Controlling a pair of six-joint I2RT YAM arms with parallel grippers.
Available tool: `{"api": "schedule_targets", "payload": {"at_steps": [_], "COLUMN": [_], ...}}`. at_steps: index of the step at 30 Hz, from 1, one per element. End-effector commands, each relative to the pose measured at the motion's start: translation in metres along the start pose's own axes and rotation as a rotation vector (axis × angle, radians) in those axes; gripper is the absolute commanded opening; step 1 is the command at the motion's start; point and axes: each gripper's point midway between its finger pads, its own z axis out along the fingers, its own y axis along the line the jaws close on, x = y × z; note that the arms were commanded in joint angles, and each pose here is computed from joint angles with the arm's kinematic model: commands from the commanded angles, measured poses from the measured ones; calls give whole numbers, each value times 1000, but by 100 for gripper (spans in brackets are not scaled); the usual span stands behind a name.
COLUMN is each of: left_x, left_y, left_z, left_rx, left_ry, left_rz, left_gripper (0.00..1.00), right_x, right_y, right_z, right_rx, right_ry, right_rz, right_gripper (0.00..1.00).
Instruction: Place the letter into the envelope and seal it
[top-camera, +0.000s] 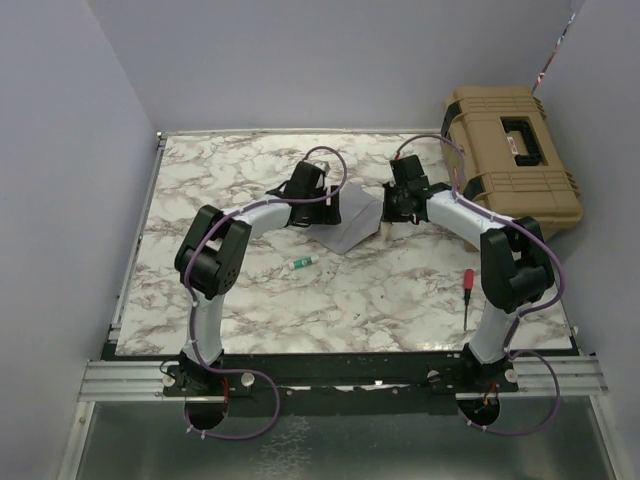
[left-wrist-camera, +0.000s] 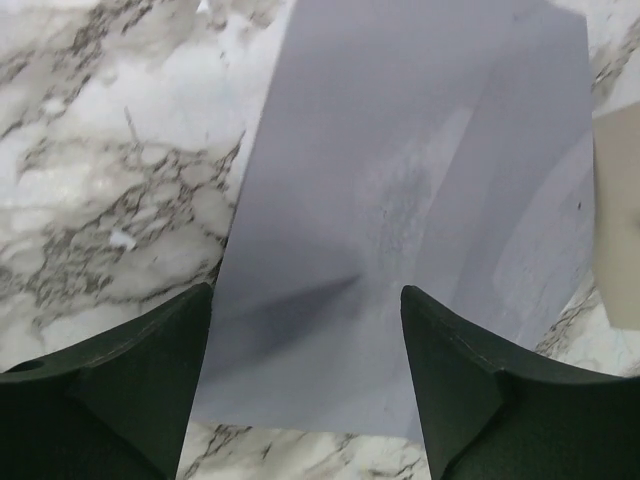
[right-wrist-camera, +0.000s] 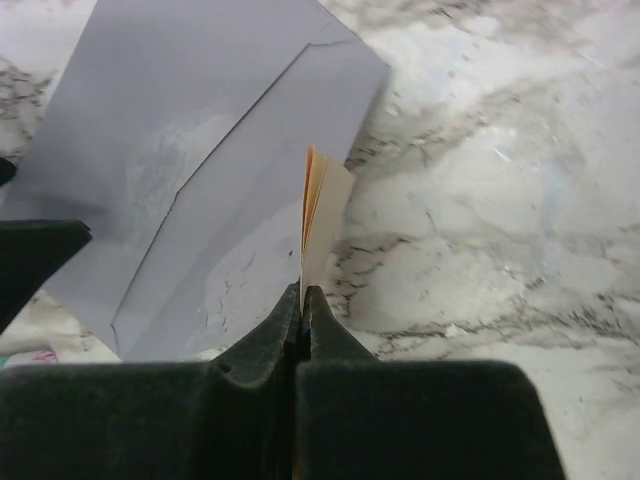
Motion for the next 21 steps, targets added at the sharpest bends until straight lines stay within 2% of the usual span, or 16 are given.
{"api": "schedule_targets", "payload": {"at_steps": [1, 7, 11, 14, 17, 21], "left_x": [22, 43, 38, 25, 14, 7], "left_y": [21, 25, 23, 22, 21, 21], "left_z": [-20, -46, -60, -64, -65, -59], "left_rx": [-92, -105, -107, -106, -105, -102], "left_ry": [24, 34, 1, -30, -55, -57], "left_rz": [-13, -50, -55, -72, -90, -132], "left_gripper": [76, 74, 74, 74, 74, 74], "right_x": [-14, -36, -54, -63, -67, -62], "right_y": [25, 23, 1, -6, 12, 53], "right_z": [7, 6, -14, -35, -52, -56], "right_rx": [-154, -116, 26, 66, -33, -265], "right_ry": [-53, -117, -186, -224, -254, -234], "right_rz": [-88, -82, -2, 42, 65, 169], "right_gripper": [0, 0, 0, 0, 0, 0]}}
